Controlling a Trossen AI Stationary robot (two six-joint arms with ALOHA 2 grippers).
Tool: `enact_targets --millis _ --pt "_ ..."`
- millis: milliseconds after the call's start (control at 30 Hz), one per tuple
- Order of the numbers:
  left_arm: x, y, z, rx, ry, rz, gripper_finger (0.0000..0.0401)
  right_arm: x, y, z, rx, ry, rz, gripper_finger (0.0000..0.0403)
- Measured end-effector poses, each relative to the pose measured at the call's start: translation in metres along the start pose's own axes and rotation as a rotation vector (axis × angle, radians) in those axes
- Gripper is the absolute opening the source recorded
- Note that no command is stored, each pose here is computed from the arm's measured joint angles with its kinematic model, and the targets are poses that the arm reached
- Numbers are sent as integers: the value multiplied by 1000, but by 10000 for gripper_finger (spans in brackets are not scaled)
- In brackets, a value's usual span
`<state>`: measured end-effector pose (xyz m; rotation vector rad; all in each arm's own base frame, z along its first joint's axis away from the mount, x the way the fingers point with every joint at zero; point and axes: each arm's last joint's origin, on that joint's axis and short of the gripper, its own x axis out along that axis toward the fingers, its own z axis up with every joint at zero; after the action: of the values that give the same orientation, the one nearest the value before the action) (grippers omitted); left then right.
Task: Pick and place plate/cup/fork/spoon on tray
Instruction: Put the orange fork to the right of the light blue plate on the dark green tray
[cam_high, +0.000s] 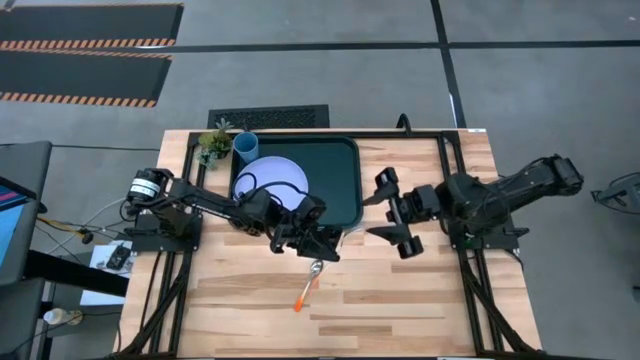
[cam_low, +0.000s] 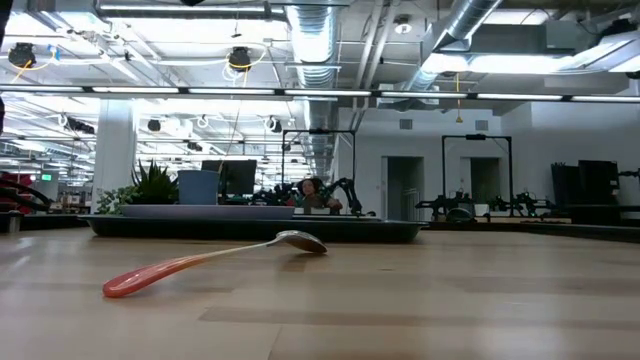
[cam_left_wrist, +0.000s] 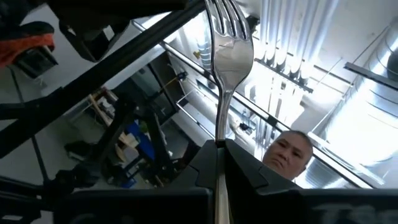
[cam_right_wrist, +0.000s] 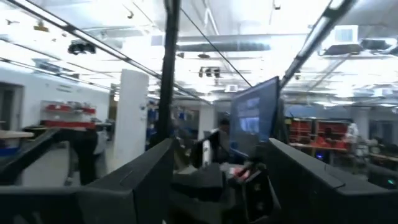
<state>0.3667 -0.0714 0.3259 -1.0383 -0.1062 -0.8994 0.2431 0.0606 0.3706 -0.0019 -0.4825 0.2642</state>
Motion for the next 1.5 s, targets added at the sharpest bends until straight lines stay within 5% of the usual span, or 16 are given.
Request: enact_targets --millis 567,767,1100,1300,1500 --pt "-11 8 18 3 -39 37 0 22 0 3 -2 101 44 266" --pt "-10 7 18 2 -39 35 0 24 -5 4 -12 97 30 200" --pt "-10 6 18 9 -49 31 0 21 -6 11 -17 84 25 15" --pt "-12 10 20 17 -54 79 16 20 -7 10 64 106 -21 6" --pt "-15 22 20 45 -39 190 98 9 -10 12 194 216 -120 3"
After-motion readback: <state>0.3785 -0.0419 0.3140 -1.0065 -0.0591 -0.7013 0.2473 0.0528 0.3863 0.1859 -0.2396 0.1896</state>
